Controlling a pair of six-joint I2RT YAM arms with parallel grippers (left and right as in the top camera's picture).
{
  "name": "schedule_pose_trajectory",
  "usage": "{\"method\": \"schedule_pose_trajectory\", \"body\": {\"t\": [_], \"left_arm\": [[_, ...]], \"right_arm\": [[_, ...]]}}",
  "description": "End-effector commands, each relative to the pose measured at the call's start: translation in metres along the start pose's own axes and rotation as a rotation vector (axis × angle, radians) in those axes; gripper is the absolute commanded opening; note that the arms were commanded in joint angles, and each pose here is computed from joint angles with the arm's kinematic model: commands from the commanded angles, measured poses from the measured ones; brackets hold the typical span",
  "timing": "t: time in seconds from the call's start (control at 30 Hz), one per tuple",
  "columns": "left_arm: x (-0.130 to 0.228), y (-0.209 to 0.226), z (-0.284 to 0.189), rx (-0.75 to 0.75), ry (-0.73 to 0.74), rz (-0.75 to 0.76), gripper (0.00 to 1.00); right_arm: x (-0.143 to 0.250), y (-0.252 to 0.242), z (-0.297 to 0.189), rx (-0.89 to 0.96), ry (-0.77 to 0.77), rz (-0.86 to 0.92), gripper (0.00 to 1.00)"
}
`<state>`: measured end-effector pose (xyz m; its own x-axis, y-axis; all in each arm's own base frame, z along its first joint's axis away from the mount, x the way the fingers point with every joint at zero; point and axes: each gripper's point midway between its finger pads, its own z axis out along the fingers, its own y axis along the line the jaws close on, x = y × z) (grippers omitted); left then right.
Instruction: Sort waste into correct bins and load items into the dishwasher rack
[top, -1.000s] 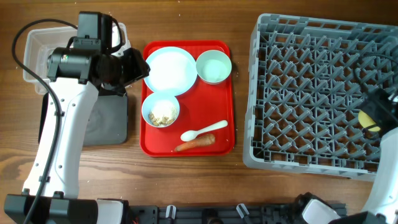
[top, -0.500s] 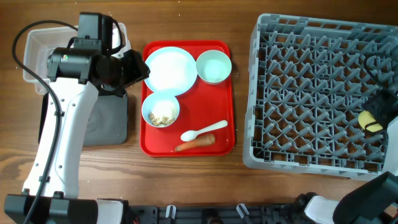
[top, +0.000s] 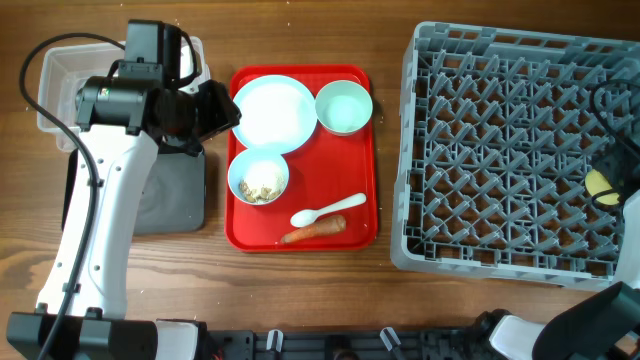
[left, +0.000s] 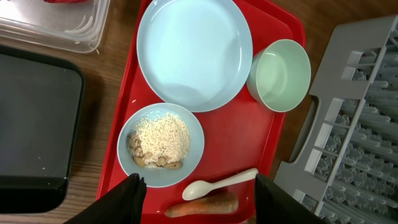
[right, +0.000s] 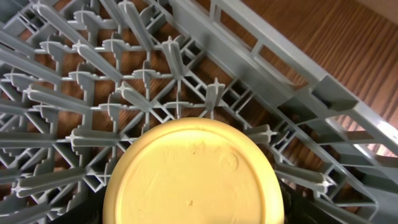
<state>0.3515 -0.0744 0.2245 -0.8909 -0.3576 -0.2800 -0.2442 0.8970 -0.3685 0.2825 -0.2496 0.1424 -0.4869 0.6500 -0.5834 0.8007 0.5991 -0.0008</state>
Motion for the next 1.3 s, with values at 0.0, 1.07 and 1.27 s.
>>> {"method": "schedule_pose_trajectory", "body": {"t": [0.0,1.07,1.27], "left_arm": [[-0.003,0.001,-0.007,-0.004,-0.024,0.013,0.57],[-0.001,0.003,-0.005,-0.011,-0.014,0.01,0.82],[0.0,0.021,-0.006,-0.113,-0.024,0.003,0.82]], "right_arm": [[-0.013,-0.007,-0.008,0.029,-0.039,0.019,0.5],[0.047,0.183,-0.127,-0.709,-0.063,-0.476,1.0],[0.101,0.255,-0.193,-0.875,-0.052,-0.738,0.99]]}}
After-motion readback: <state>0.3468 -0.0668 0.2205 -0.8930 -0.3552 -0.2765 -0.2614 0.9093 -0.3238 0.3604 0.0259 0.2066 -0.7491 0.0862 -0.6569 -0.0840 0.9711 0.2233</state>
